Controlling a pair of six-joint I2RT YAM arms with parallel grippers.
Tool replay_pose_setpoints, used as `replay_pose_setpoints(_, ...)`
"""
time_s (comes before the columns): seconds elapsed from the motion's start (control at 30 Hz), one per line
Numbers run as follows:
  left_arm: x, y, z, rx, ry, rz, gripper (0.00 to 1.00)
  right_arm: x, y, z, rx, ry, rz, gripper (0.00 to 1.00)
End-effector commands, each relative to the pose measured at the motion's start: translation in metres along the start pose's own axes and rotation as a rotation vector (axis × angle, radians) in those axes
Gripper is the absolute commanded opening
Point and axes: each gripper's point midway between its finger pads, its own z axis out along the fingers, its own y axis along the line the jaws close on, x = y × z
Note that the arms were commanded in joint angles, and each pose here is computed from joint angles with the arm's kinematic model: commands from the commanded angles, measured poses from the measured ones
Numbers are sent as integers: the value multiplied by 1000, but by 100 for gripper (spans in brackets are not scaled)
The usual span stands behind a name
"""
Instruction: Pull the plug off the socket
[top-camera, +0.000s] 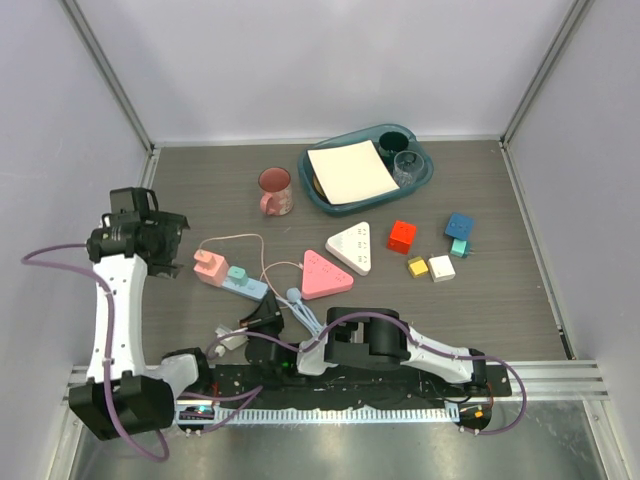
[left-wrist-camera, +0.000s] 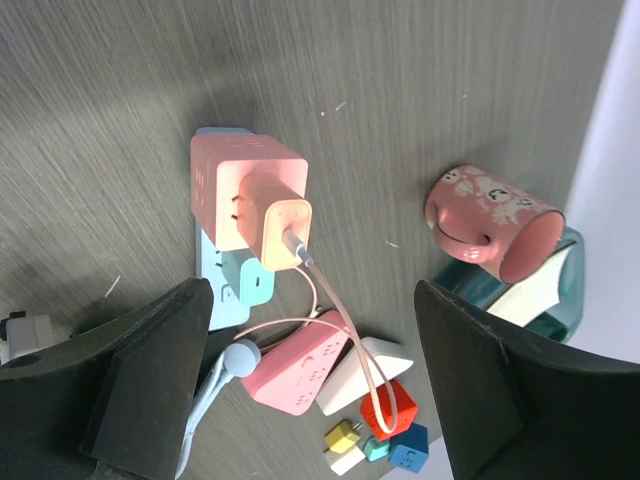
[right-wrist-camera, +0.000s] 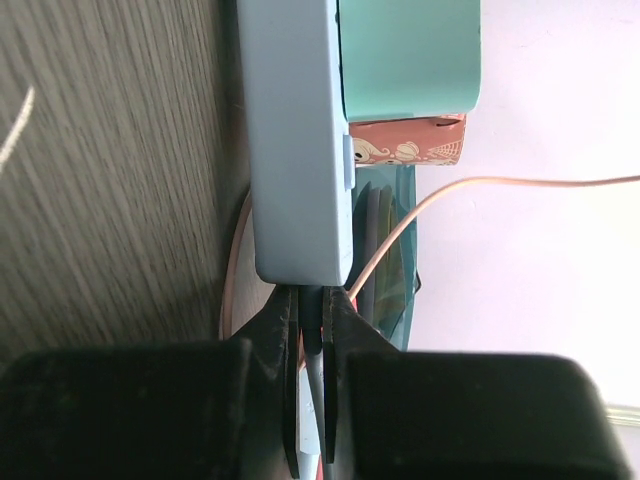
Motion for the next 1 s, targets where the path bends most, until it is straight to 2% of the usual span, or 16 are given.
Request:
replay_pose_setpoints(0.0,-3,2,-8,12,-25,-48,86,2,-16,-7,51,30,79,3)
replay_pose_setpoints(0.13,22,4,11,-35,122,-36,86,2,-17,-8,58,28,70,3)
replay_pose_setpoints(0.27,38,8,25,-84,215,-36,83,0,-21,-8,71,24,64,3)
replay_pose_setpoints(0.63,45,23,53,-142,230,-37,80,2,-23,-8,84,20,66,9)
replay_pose_setpoints(0.73,45,22,61,-145,231,-37,78,2,-25,-10,90,15,73,17)
replay_pose_setpoints(0.77,45,22,63,-143,230,-28,75,2,-28,-11,98,15,87,26)
replay_pose_setpoints(0.83,45,21,65,-148,233,-20,72,2,-34,-13,111,3,105,35)
replay_pose_setpoints(0.87,44,21,66,-145,232,-18,69,1,-37,-14,116,-3,120,43)
replay_pose_setpoints(0.97,44,21,68,-144,227,-16,65,-1,-42,-17,114,-18,147,55)
